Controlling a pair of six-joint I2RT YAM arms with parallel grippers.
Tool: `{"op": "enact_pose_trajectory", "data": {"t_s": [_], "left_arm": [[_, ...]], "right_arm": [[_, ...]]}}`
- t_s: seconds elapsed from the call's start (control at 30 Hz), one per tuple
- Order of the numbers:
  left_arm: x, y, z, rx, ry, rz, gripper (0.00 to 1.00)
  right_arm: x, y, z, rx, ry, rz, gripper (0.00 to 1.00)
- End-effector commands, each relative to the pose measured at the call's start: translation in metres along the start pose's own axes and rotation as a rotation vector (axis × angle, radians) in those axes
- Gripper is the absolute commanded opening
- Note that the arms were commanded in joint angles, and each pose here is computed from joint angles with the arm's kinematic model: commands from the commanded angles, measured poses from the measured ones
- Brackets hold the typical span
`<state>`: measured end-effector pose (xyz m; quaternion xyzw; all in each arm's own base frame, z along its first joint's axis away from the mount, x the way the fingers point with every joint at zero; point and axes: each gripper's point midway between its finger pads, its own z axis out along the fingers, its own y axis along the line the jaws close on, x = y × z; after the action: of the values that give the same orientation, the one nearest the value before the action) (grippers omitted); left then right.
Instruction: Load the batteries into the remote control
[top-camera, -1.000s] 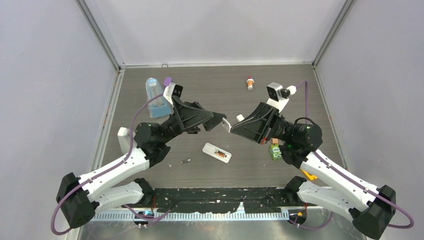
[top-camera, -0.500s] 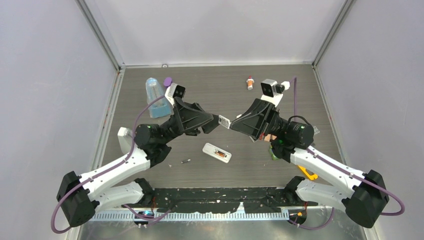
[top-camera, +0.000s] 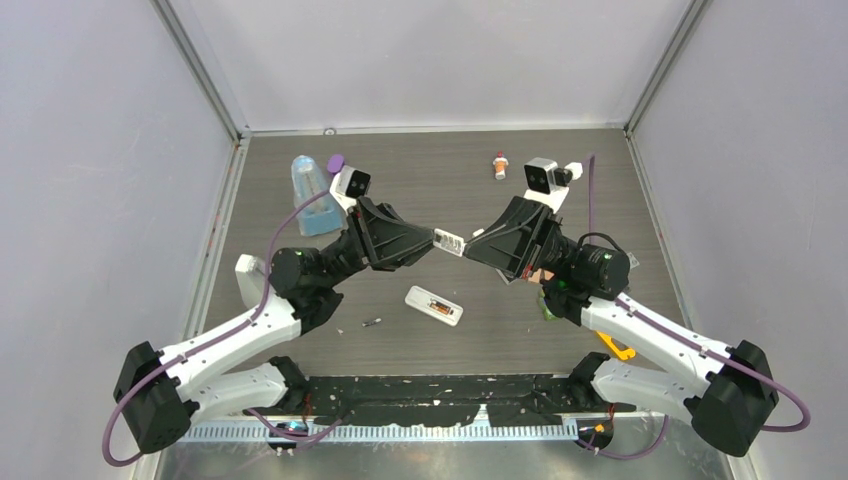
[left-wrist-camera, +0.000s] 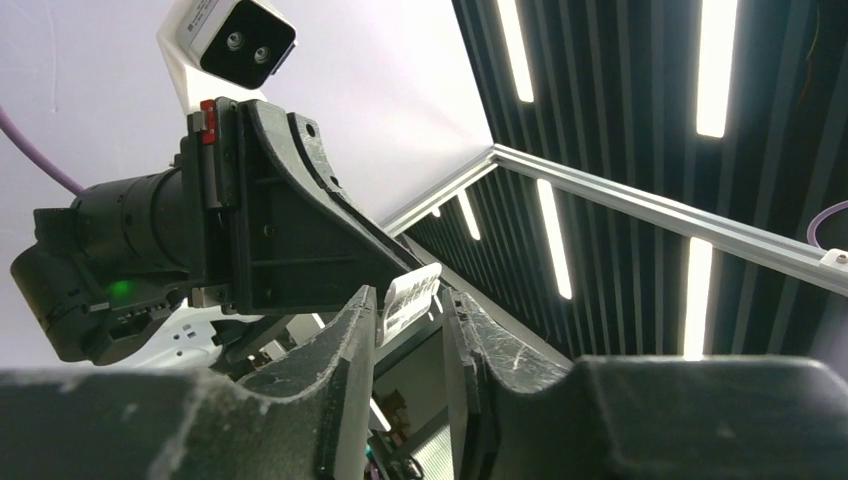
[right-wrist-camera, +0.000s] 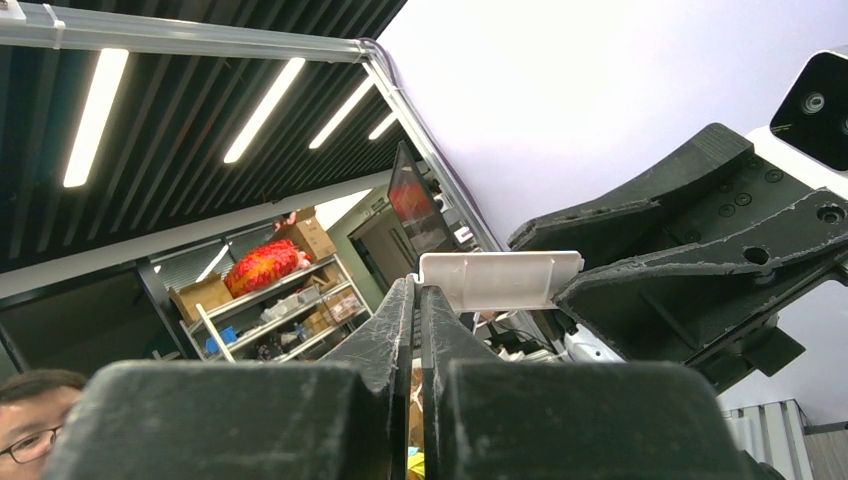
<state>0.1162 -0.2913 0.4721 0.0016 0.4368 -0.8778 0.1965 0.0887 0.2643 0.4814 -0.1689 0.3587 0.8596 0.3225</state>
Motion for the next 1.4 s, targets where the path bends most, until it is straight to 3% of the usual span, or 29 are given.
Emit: {"op": "enact_pose_trajectory", "data": {"t_s": [0.0, 0.53, 0.8, 1.0, 1.2, 1.37], "left_arm": [[0.004, -0.025, 0.007, 0.077, 0.03, 0.051, 0.29], [0.002, -0.019, 0.007, 0.068, 0.014, 0.055, 0.0], [-0.003, -0.015, 0.004, 0.077, -0.019, 0.034, 0.0], [-0.007, -0.007, -0.001, 0.037, -0.06, 0.07, 0.0], [-0.013, 0.027, -0.012, -0.174, -0.098, 0.189, 0.0], [-0.02, 0.051, -0.031, -0.344, -0.13, 0.281, 0.0]], "right_arm": [[-0.003, 0.008, 0.001, -0.012, -0.009, -0.013, 0.05], [-0.002, -0.003, -0.003, 0.033, -0.023, -0.005, 0.09], [-0.001, -0.011, -0.011, 0.064, -0.057, -0.013, 0.35], [0.001, -0.027, -0.024, 0.197, -0.077, -0.078, 0.51], [0.001, -0.04, -0.042, 0.379, -0.064, -0.185, 0.71], [-0.007, -0.052, -0.057, 0.568, -0.048, -0.278, 0.8]]}}
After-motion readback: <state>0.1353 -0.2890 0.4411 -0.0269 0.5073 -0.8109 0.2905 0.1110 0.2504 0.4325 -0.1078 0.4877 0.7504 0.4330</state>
